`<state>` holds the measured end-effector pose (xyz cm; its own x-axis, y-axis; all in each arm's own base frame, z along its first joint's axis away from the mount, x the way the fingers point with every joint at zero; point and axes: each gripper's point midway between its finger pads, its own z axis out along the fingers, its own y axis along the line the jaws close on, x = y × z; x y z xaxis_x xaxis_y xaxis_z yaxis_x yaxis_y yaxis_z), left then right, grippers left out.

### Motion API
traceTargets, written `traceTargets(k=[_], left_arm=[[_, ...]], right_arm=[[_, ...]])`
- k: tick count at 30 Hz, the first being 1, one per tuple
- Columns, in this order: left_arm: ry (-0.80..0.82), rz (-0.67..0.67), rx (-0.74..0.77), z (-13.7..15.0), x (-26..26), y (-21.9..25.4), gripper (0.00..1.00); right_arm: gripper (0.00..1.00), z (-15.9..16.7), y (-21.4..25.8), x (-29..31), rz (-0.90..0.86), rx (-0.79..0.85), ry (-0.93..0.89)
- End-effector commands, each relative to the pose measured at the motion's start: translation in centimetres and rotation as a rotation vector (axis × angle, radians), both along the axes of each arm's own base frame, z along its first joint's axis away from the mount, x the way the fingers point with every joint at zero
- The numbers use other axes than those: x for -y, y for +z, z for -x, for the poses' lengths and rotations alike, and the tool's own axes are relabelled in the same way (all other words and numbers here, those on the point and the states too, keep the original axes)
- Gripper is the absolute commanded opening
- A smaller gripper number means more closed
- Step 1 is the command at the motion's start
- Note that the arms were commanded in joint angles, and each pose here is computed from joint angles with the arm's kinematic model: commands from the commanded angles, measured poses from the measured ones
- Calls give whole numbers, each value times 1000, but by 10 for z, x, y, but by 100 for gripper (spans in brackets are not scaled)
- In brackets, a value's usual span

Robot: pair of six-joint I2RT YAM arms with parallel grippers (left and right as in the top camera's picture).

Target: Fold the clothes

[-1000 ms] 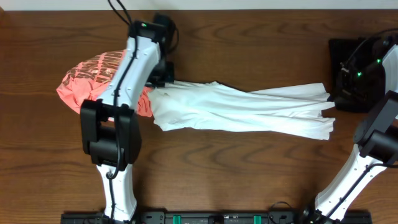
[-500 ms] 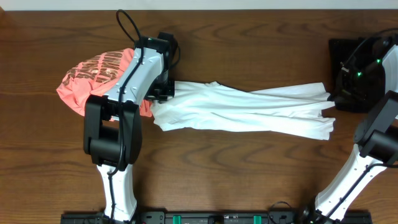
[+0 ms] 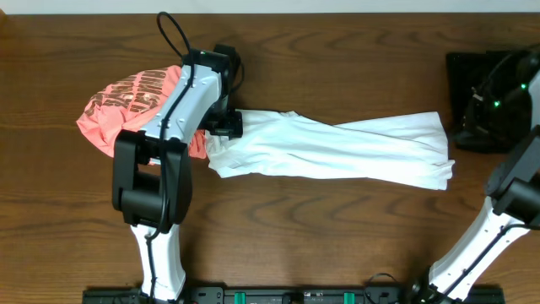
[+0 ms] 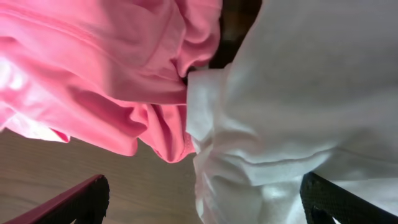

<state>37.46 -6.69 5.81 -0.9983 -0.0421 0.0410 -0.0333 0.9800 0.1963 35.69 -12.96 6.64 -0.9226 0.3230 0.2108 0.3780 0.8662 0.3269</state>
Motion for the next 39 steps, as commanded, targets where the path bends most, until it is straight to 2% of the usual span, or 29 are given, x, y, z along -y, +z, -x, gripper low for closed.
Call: traceTargets(k=[1,7,10,12,15,16,24,31,33,35,39], left_arm=[[14,9,148,-14,-3,44,98],[13,73,311,-23,3,92,98],[9,136,365,-25,12,110,98],[4,180,389,-26,19,118,98],[-1,215,408,-28,24,122,98],[-2,218,408,-28,25,122,98],[-6,218,408,-28,25,122,98],[-5,216,401,-27,25,122,98],[-5,214,394,-25,24,121,98],[-4,210,378,-21,23,120,98],[-14,197,336,-12,21,117,98]], right_arm=[[31,4,15,20,21,41,-43],[46,4,20,14,-43,76,-14],[62,-6,27,-4,-124,165,79],[70,-11,27,-10,-119,191,128],[74,-13,21,-13,-61,173,189],[79,-13,20,-14,-39,160,205],[79,-24,9,-18,258,30,197],[80,-30,59,-40,397,97,135],[85,-27,82,-47,435,135,119],[99,-23,105,-55,452,184,107],[99,-12,121,-59,444,205,106]])
